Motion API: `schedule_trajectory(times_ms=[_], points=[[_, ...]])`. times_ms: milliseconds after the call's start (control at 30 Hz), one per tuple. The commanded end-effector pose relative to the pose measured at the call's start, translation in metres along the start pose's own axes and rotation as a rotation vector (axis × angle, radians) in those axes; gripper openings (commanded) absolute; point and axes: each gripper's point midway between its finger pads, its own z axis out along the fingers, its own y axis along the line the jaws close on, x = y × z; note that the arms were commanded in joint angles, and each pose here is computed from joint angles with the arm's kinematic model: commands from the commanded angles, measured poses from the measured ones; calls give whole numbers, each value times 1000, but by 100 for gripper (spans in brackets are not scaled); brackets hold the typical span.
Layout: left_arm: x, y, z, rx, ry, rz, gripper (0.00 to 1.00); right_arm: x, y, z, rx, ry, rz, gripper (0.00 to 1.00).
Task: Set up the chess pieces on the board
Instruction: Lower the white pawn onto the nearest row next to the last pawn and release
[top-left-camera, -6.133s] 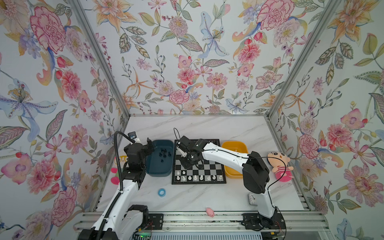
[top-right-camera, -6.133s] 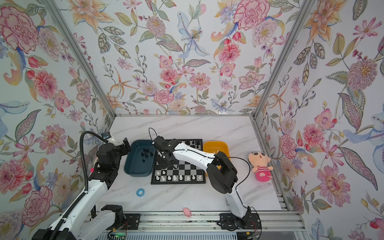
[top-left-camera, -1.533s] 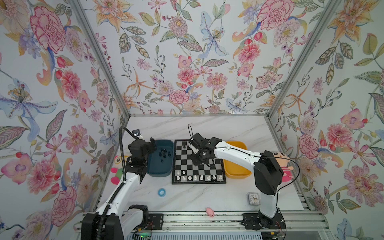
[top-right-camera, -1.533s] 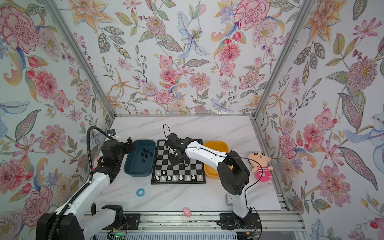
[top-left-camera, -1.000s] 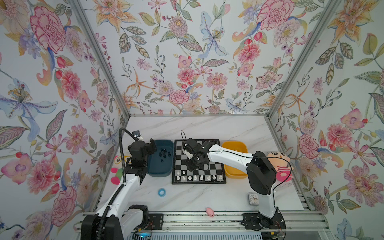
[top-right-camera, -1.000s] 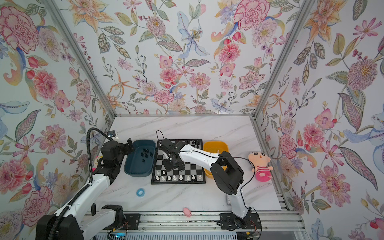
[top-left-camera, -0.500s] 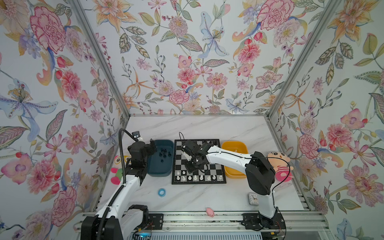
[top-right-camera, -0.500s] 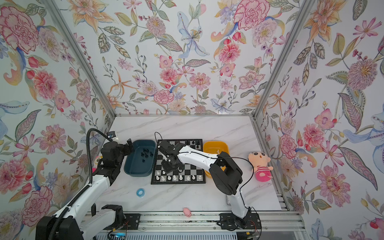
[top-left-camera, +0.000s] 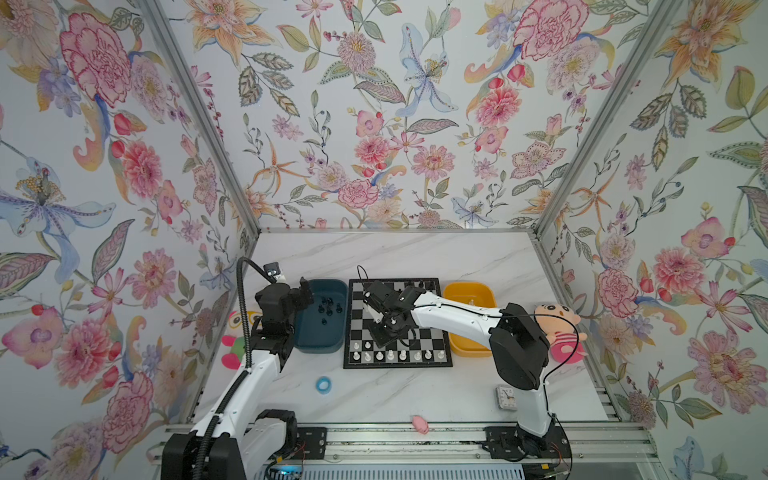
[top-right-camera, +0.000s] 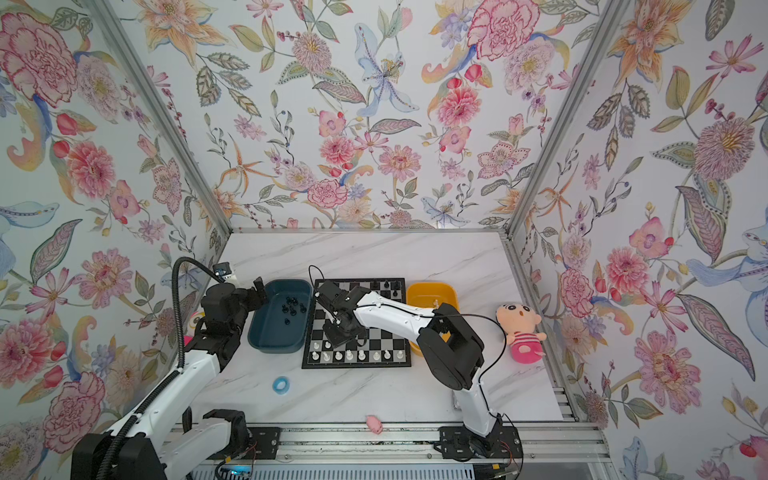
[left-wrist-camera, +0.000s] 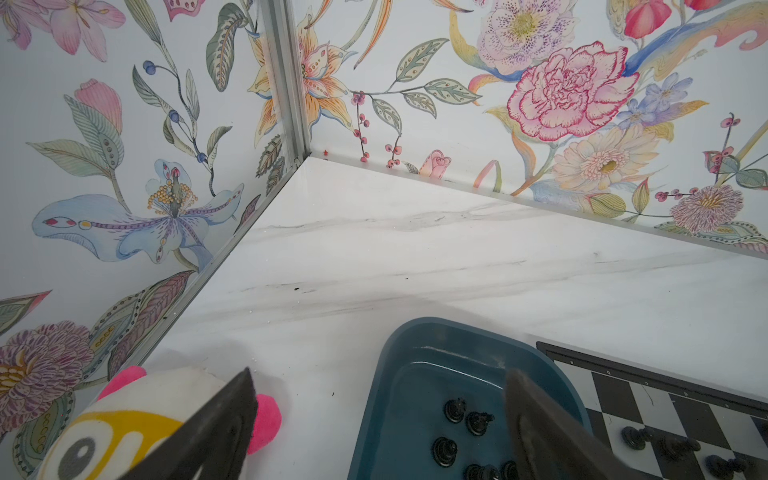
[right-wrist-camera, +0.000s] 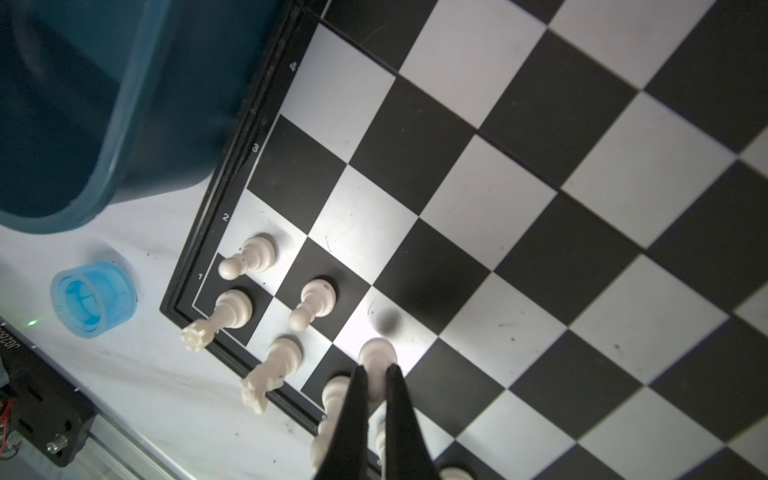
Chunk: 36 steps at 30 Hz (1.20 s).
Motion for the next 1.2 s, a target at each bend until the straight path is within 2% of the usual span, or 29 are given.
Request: schedule_trajectory(times_ms=[0, 567, 833, 1167], points=[[-1, 6, -2, -20, -16, -4, 94, 14, -5, 12, 34, 54, 9, 0], [0, 4, -1, -8, -15, -5, 94, 19, -4, 20, 48, 72, 5, 0], [0, 4, -2, -7, -16, -6, 94, 18, -6, 17, 60, 61, 5, 17], [-1, 4, -3, -5, -20, -8, 94, 10, -2, 9, 60, 28, 2, 23]])
